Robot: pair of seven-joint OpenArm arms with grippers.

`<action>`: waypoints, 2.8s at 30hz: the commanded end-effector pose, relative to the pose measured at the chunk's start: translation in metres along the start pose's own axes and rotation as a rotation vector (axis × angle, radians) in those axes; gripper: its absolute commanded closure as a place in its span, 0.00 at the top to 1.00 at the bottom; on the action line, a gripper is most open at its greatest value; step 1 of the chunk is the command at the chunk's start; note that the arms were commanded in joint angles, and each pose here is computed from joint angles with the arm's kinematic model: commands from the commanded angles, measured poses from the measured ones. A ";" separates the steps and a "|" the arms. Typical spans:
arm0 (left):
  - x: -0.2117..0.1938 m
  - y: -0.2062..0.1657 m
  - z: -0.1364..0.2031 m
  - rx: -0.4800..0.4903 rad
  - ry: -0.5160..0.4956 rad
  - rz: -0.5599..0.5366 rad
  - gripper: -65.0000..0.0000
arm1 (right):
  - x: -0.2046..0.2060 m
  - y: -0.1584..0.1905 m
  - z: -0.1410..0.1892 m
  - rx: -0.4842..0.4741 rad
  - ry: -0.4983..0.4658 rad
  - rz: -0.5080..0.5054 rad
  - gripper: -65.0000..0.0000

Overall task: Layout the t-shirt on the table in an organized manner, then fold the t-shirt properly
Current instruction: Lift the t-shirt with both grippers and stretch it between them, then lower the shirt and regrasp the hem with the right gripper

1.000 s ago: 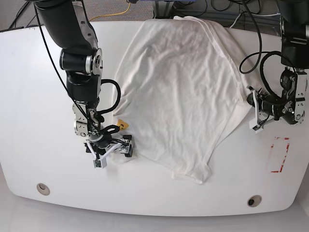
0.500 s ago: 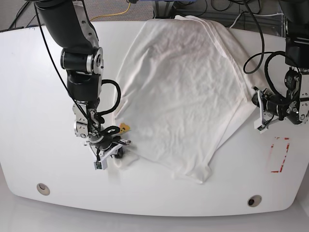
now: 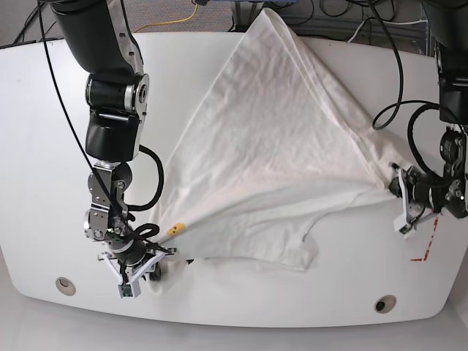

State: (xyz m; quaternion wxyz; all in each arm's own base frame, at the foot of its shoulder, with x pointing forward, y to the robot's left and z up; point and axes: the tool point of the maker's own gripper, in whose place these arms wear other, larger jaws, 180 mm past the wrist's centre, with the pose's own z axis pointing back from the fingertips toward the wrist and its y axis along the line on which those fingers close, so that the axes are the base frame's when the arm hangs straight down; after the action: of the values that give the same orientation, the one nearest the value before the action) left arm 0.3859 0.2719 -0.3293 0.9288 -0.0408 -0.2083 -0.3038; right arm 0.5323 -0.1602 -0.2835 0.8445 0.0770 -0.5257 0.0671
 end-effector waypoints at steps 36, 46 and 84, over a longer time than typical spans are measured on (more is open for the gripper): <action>0.199 0.061 0.283 0.510 -0.525 -0.241 0.00 | 0.194 -0.047 0.108 -0.186 -0.301 0.171 0.00; 0.120 0.015 0.163 0.319 -0.341 -0.253 0.00 | 0.048 -0.026 0.109 -0.120 -0.144 0.145 0.00; -0.066 -0.087 0.050 0.036 0.031 -0.191 0.01 | -0.108 0.001 0.216 -0.126 0.023 0.101 1.00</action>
State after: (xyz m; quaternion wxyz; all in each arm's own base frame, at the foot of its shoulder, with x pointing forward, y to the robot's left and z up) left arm 0.2625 0.2418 -0.3264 0.9033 -0.0153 -0.1912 -0.3838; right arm 0.2934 -0.2074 -0.2977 0.8599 -0.0060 -0.5051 0.0739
